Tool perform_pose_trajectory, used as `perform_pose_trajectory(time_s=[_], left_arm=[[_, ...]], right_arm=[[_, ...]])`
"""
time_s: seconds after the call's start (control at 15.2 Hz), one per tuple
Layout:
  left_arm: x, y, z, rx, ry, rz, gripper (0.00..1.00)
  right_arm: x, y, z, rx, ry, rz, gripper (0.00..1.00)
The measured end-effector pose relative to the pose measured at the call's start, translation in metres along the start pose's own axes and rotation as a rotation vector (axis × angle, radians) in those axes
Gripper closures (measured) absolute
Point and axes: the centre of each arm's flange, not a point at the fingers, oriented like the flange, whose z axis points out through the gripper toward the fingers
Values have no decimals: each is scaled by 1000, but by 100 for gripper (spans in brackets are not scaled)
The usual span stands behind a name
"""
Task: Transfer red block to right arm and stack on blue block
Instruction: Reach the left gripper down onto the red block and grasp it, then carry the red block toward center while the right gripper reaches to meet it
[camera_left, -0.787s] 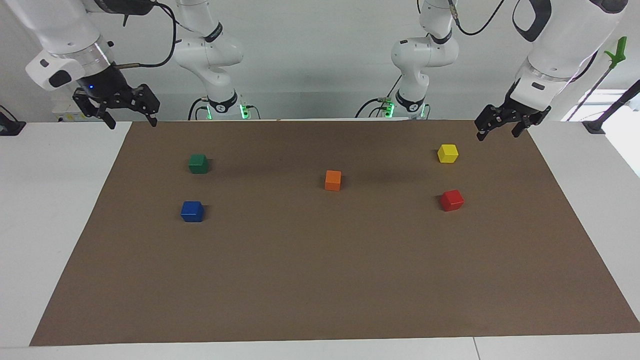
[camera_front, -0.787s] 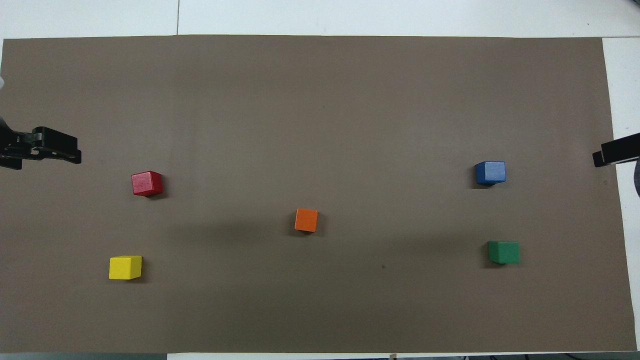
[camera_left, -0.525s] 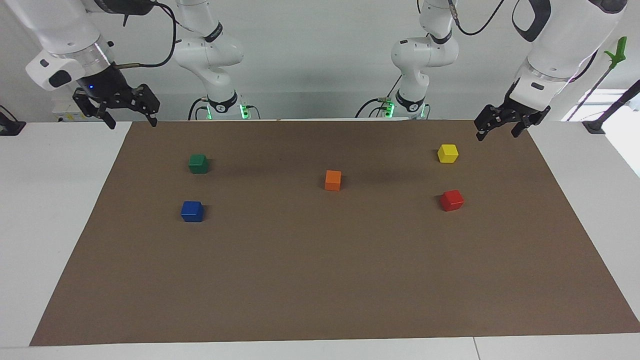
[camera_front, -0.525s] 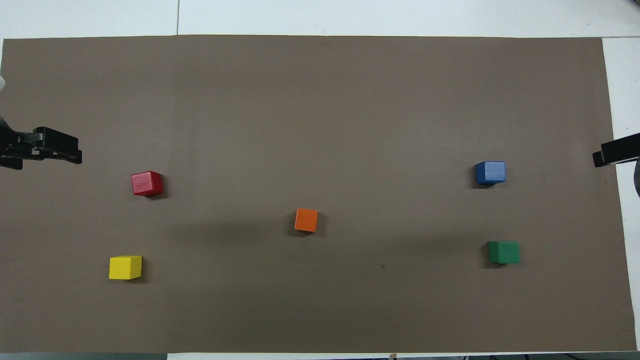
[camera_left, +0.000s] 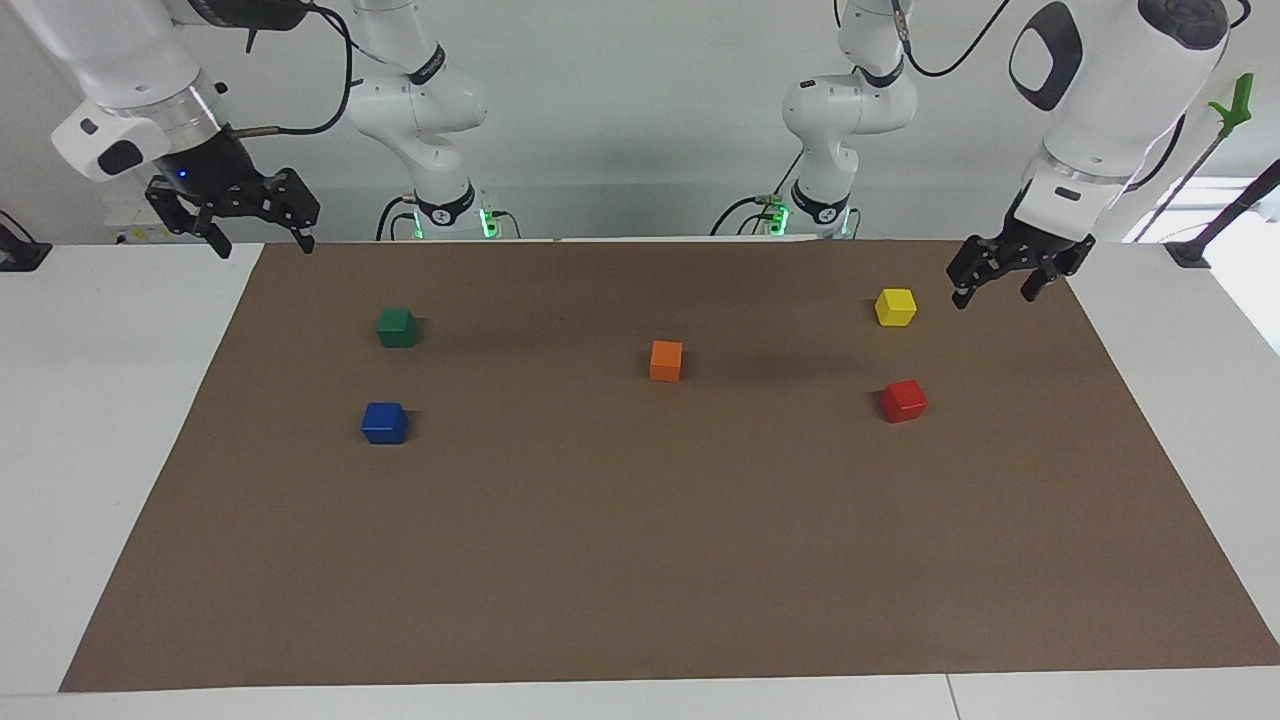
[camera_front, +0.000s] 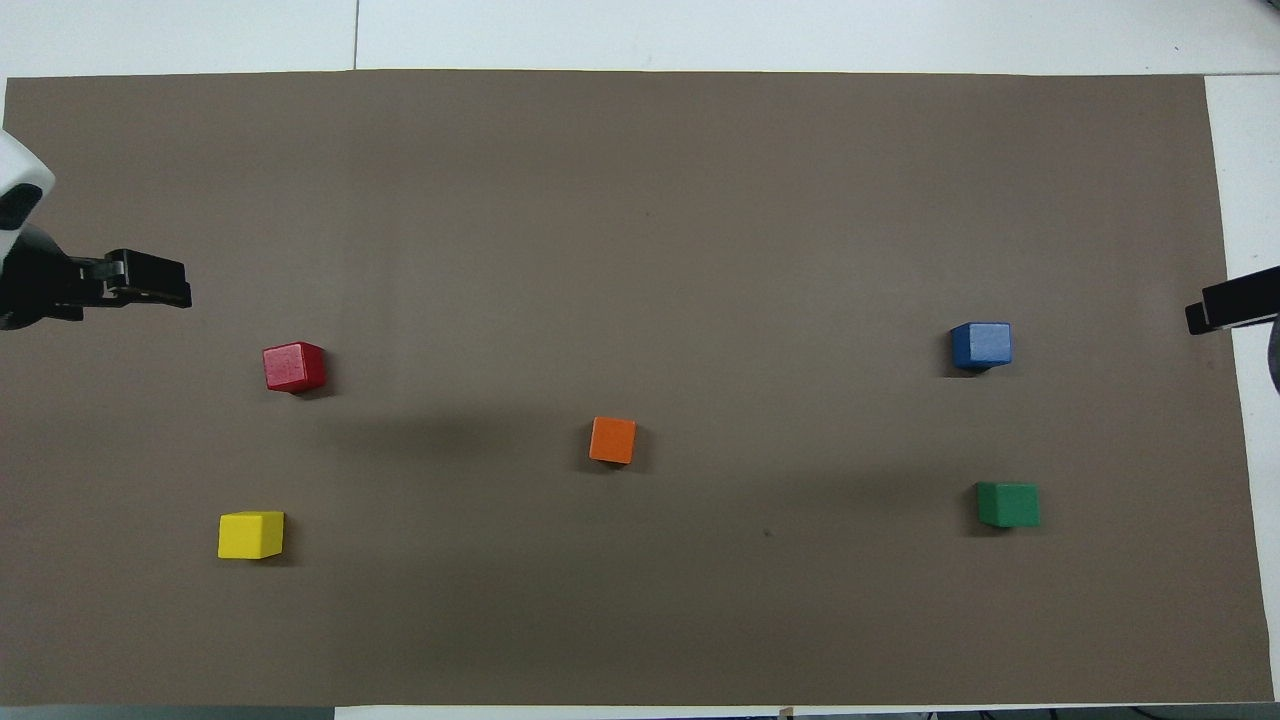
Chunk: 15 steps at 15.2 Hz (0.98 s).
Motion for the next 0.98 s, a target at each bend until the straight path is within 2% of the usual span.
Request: perform_pose_trajectory(time_s=[0.26, 0.46, 0.72, 0.98], left_arm=[[-4, -2, 77, 0, -19, -2, 0], [-1, -1, 131, -5, -10, -2, 0], [-9, -1, 195, -10, 4, -2, 0], [-22, -1, 226, -13, 10, -9, 0]], right_arm=[[-4, 0, 15, 10, -23, -15, 0], [-14, -2, 49, 92, 8, -14, 0], [-38, -14, 85, 298, 39, 7, 0], [-45, -10, 112, 620, 88, -33, 0]])
